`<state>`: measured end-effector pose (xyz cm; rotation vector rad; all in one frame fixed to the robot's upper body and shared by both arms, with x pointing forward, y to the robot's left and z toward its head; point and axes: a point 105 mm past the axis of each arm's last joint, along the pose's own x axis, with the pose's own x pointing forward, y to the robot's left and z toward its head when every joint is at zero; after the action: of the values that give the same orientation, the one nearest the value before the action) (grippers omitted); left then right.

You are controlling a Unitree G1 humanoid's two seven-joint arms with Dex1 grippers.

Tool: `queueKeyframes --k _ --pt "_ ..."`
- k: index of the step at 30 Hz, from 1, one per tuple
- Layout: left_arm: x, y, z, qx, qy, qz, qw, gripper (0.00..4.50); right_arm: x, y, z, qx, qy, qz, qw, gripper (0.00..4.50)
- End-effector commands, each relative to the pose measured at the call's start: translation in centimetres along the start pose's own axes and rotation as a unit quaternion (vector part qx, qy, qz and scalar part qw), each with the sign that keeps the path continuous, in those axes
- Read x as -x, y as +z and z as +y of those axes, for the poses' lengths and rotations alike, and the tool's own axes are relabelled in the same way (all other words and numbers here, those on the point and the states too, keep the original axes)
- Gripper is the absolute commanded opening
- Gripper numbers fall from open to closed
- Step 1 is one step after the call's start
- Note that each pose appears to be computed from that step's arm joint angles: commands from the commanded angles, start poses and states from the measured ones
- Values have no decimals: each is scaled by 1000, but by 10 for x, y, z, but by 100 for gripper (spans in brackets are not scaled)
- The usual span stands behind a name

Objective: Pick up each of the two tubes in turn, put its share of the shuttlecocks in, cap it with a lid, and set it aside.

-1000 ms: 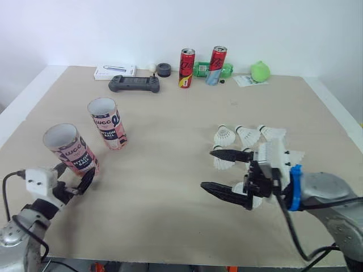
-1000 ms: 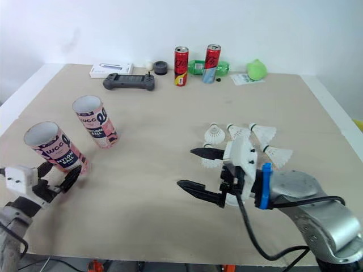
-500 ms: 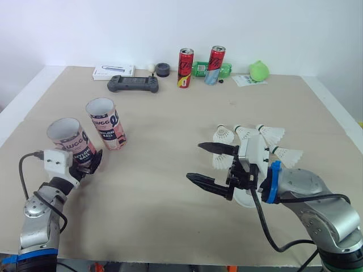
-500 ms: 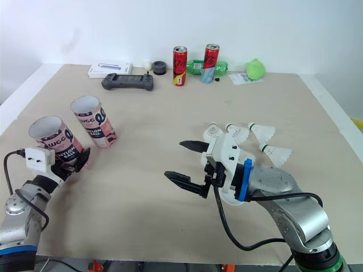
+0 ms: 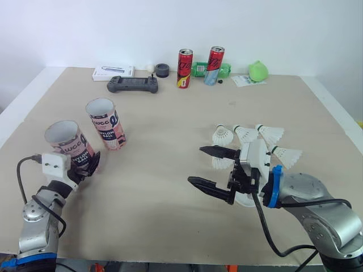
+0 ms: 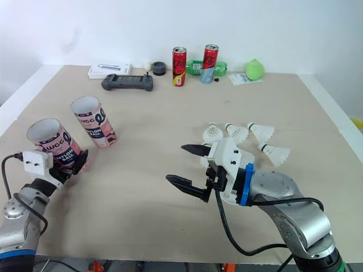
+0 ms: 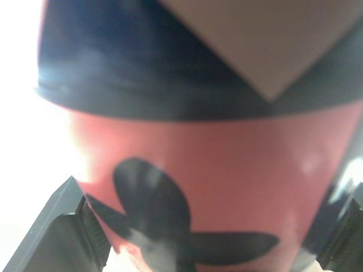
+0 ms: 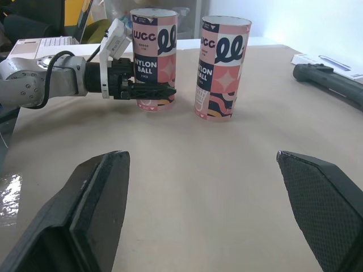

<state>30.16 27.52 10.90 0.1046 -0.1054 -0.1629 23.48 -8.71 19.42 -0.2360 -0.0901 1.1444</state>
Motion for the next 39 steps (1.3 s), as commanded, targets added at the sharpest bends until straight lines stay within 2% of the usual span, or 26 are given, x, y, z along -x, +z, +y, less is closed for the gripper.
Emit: queueKeyframes --k 1,6,11,14,17,20,24,30,37,39 --pt "5 -8 1 -2 1 14 1000 398 2 9 3 20 3 -14 1000 450" --pt "9 13 -14 -26 -46 -19 998 398 6 14 1 20 -5 -20 1000 450" --pt "20 36 -19 -200 -99 -28 974 398 27 12 -16 43 -108 -17 993 450" --pt "25 48 -15 -297 -82 -45 950 398 36 1 -20 64 -193 2 979 450" --pt "29 56 -25 -369 -75 -64 924 398 38 -14 -14 38 -243 18 969 450" --pt "25 59 -45 -410 -87 -83 904 398 27 -31 -4 -16 -251 29 968 450" --pt "19 59 -64 -428 -102 -93 893 398 15 -49 -6 -54 -284 47 956 450" --pt "13 58 -87 -444 -138 -106 879 398 1 -83 -34 -100 -347 66 930 450" --pt "10 55 -87 -449 -126 -106 878 398 -7 -97 -55 -104 -382 60 916 450" --pt "9 51 -90 -451 -128 -104 877 396 -8 -97 -62 -102 -398 53 910 396"
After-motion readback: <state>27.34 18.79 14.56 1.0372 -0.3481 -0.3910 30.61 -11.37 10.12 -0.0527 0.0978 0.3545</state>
